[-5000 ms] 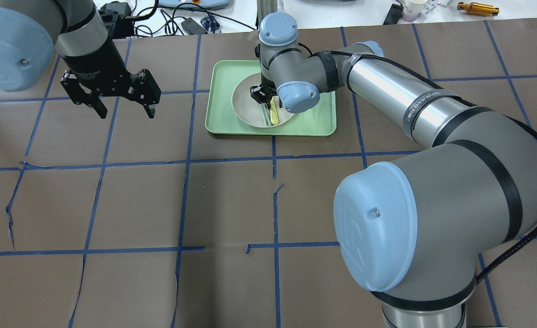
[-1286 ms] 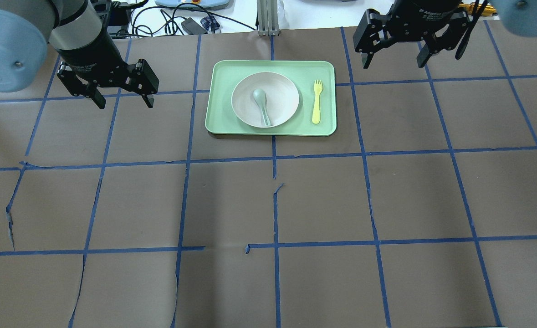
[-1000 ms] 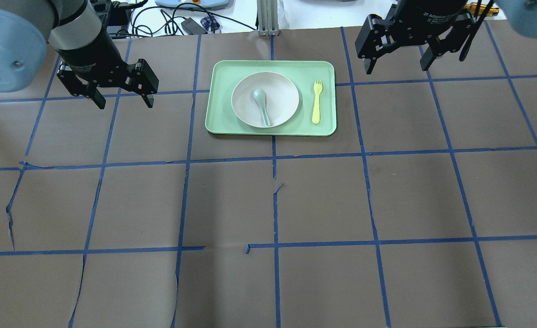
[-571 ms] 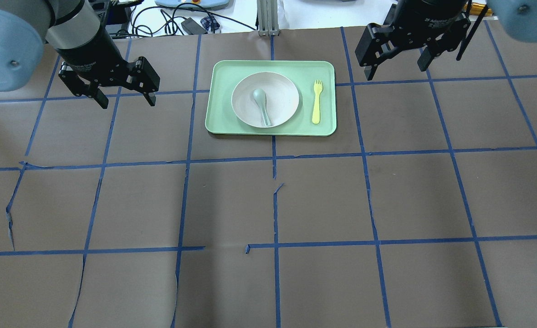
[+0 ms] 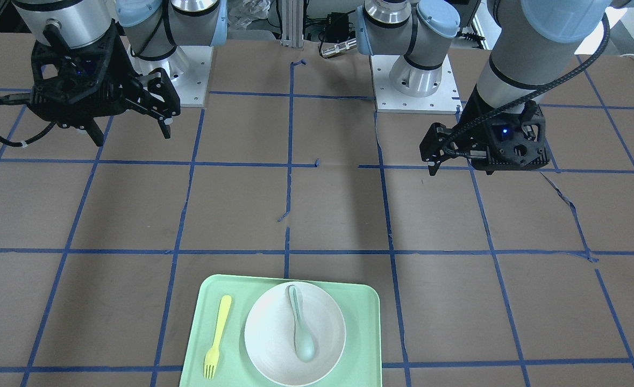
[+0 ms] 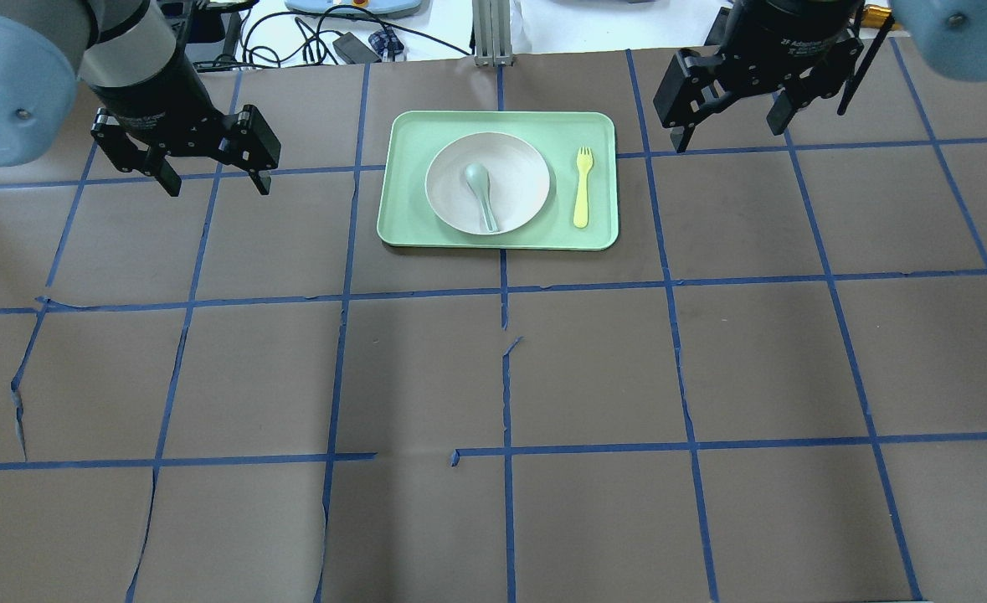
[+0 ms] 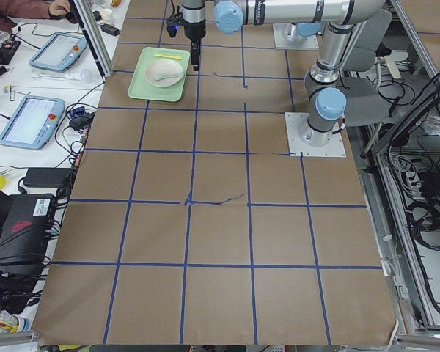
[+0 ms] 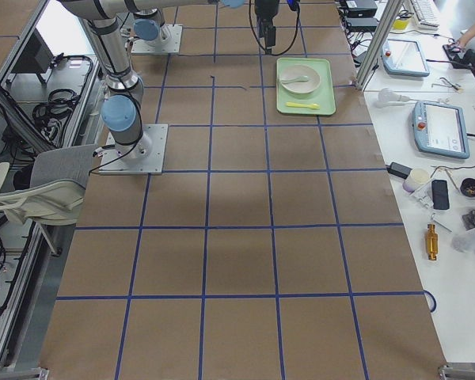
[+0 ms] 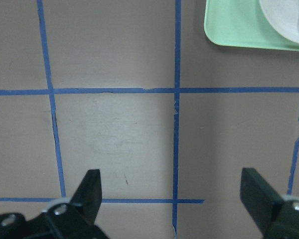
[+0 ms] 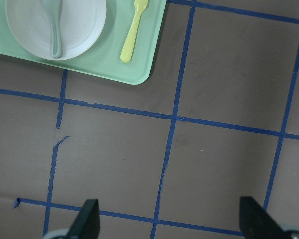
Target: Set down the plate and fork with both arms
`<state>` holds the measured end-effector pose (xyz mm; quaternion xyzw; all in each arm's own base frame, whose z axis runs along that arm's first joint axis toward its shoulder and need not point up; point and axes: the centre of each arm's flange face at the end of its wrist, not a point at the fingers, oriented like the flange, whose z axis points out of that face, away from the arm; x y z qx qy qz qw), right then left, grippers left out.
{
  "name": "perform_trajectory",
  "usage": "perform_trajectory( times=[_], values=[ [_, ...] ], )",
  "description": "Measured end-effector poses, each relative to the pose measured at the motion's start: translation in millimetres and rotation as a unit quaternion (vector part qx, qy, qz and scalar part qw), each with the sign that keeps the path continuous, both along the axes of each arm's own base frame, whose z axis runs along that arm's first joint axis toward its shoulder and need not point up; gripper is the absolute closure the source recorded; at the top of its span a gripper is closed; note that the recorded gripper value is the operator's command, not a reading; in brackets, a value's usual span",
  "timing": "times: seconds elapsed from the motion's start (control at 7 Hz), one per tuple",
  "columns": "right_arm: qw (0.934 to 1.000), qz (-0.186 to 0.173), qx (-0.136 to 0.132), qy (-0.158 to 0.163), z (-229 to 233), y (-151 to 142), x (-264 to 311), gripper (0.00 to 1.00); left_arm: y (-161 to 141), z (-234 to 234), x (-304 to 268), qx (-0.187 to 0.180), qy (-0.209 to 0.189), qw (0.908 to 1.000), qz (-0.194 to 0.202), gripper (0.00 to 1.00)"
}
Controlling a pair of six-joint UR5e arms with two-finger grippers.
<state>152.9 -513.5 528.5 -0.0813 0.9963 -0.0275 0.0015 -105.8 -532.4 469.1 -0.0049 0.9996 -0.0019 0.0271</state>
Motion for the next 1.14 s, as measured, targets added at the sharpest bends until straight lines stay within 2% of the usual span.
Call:
perform_trajectory(
  times=[0.43, 1.14],
  values=[
    [0.999, -0.03, 0.023, 0.025, -3, 0, -32, 0.0, 1, 0, -2, -0.001, 0.005, 1.0, -0.001, 0.0],
    [0.9988, -0.038, 0.027, 0.013, -4, -2, -32, 0.0, 2, 2, -4, -0.002, 0.015, 0.9999, -0.001, 0.0]
  ],
)
